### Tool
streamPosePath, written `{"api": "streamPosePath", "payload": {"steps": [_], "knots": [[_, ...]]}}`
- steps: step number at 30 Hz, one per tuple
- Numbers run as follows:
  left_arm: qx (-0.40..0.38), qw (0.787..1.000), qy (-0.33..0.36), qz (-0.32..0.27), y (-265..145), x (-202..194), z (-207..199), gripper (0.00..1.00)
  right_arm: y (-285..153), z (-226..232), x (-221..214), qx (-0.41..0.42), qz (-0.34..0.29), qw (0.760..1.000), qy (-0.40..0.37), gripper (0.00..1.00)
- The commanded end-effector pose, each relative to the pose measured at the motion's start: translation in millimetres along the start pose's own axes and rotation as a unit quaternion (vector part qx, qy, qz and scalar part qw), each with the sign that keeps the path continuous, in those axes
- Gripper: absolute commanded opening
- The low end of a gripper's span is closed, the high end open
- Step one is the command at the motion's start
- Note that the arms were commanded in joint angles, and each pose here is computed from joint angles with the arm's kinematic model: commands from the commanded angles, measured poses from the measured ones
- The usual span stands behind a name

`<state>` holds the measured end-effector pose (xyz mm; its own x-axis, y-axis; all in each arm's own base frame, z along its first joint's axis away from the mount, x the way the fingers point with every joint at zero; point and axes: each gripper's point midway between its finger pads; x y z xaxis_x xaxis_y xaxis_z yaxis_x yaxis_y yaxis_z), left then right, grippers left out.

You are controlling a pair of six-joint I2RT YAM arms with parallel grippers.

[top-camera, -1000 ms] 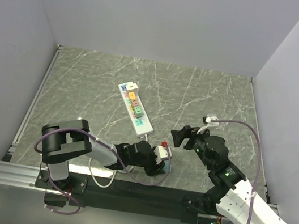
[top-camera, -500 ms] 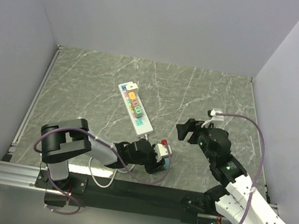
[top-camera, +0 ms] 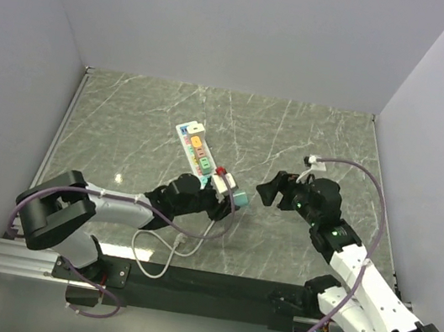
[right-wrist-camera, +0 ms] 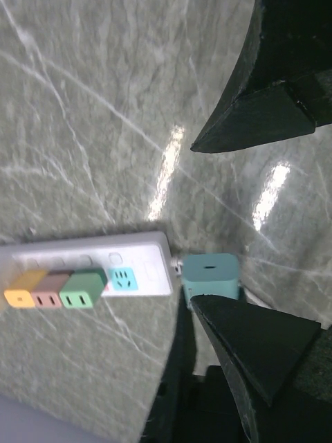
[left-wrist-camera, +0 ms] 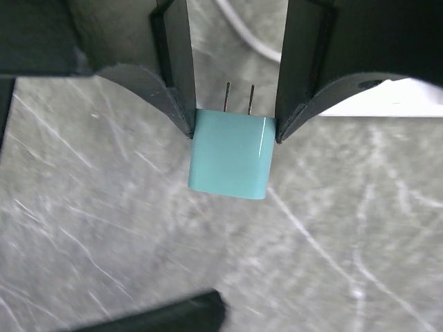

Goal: Insert the plug

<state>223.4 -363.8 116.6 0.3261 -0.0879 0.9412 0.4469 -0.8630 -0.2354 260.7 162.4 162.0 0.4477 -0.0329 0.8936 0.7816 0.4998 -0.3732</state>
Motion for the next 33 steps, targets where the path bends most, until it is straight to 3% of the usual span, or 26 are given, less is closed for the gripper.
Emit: {"api": "streamPosePath", "payload": {"steps": [1, 10, 33], "knots": [[-0.011, 0.999, 0.017, -0.050, -6.6, 34.2, 2.7, 0.09, 2.8, 26.1, 24.5, 0.088, -0.029, 0.996, 0.010, 0.89], [-0.014, 0.996, 0.051, -0.066, -4.4, 56.8, 6.3, 0.09, 12.0, 62.6, 23.3, 0.217, -0.009, 0.976, 0.025, 0.81], [-0.057, 0.991, 0.065, -0.103, -18.0, 84.7, -11.3, 0.09, 17.9, 69.7, 17.7, 0.246, -0.003, 0.968, 0.044, 0.72]]}}
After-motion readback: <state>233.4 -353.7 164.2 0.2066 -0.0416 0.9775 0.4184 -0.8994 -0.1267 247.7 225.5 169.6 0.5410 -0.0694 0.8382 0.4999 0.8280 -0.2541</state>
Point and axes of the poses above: each gripper's point midway between its finger pads, its own y axis out along the fingers, its own z axis along the line the jaws close on, x = y × z, and after that the axes turned 12 degrees about -y, right-handed
